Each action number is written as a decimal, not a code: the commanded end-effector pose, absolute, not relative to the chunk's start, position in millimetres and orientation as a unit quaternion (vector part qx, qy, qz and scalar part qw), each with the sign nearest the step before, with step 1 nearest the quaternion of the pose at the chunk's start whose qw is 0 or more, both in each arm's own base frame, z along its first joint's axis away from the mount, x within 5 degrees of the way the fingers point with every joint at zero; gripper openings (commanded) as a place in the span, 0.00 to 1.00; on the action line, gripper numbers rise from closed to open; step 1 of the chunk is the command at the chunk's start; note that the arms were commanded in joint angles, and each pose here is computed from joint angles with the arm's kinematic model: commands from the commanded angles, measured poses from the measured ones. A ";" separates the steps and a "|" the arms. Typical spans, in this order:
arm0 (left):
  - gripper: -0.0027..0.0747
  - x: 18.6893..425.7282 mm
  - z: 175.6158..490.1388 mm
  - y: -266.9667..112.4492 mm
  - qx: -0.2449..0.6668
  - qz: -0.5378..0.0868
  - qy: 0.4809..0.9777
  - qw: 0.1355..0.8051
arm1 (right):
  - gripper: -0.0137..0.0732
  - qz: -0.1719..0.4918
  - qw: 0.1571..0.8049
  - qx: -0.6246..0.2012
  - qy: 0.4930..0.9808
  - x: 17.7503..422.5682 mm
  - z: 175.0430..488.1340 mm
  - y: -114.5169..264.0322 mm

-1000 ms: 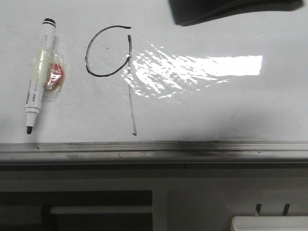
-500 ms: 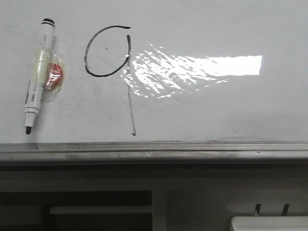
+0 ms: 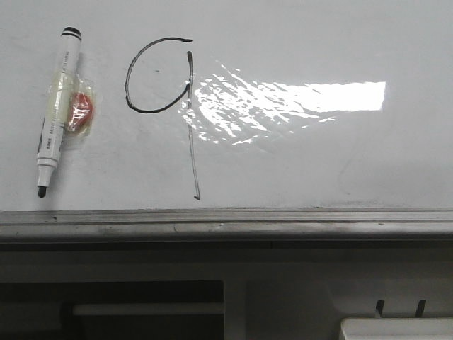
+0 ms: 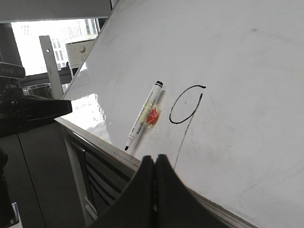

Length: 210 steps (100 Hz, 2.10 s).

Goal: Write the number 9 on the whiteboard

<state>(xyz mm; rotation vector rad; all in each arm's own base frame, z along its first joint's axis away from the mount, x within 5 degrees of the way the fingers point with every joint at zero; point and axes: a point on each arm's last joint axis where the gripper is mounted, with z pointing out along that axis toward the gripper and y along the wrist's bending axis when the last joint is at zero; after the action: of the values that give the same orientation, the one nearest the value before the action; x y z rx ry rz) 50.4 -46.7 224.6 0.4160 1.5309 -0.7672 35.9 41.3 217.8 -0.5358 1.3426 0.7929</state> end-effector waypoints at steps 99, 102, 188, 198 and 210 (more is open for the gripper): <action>0.01 54.0 173.7 -1.0 -0.019 -0.020 0.777 0.629 | 0.08 0.355 0.706 -0.233 0.567 35.4 226.2 40.1; 0.01 54.0 173.7 -1.0 -0.019 -0.020 0.777 0.629 | 0.08 0.355 0.706 -0.233 0.567 35.4 226.2 40.1; 0.01 54.0 174.1 -1.5 -0.015 -0.023 0.776 0.631 | 0.08 0.327 0.718 -0.255 0.559 35.6 223.7 40.6; 0.01 54.0 174.1 -1.5 -0.015 -0.023 0.776 0.631 | 0.08 0.295 0.724 -0.269 0.562 37.2 216.4 40.9; 0.01 54.0 174.1 -1.5 -0.015 -0.023 0.776 0.631 | 0.08 0.275 0.725 -0.258 0.576 39.5 214.6 39.2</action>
<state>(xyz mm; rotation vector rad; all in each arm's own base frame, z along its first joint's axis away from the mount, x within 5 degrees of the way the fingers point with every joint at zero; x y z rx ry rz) 53.6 -1.5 181.7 -0.0287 1.8157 -0.0449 37.4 39.8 218.3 -0.5858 1.2993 0.6554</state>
